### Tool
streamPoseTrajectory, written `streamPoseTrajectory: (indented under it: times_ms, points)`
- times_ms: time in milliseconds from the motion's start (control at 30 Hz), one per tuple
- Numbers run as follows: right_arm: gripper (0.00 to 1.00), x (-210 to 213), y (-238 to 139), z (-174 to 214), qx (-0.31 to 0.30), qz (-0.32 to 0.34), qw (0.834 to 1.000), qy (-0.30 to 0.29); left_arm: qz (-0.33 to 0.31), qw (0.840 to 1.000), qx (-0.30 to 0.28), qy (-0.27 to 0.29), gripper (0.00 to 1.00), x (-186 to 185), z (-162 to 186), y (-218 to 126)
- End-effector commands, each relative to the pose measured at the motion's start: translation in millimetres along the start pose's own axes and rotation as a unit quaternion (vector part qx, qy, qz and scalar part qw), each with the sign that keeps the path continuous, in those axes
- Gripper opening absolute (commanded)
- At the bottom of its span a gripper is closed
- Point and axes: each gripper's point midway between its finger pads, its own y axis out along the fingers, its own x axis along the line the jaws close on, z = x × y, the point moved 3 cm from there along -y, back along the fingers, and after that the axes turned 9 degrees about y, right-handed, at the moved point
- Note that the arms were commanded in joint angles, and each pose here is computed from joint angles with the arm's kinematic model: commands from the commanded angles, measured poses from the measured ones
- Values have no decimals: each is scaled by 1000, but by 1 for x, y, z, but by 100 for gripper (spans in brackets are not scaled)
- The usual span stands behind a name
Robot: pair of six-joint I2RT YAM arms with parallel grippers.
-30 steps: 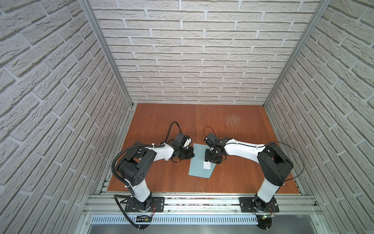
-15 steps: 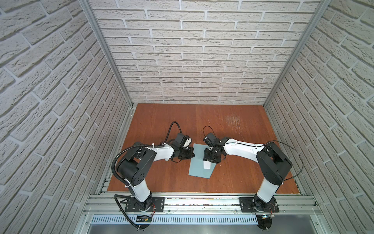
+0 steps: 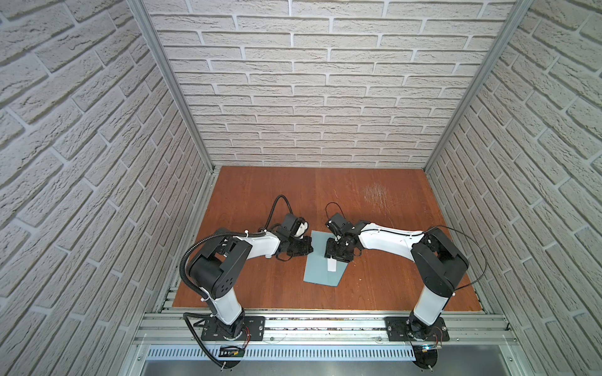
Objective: Place the letter into the envelope and seal it
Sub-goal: 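Press the card deeper into the envelope with the right gripper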
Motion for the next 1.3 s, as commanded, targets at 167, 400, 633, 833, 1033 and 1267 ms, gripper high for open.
streamPoseTrajectory:
  times_ms: [167,400,633,833,1033,1267]
  points:
    - [54,13,12,6,14,-14,1000,0,-17,999,45,-10,0,11,26,8]
    - [54,16,14,4,14,-14,1000,-2,-16,999,44,-9,0,10,26,8]
    - [54,20,16,3,15,-16,1000,-4,-16,999,45,-10,0,11,27,9]
    - [54,23,16,2,14,-22,1000,-8,-14,999,45,-9,0,10,27,9]
    - [54,29,12,-1,7,-28,999,-19,-13,999,47,-9,0,10,27,9]
    - [55,33,13,-3,6,-31,999,-30,-13,999,48,-8,0,11,28,10]
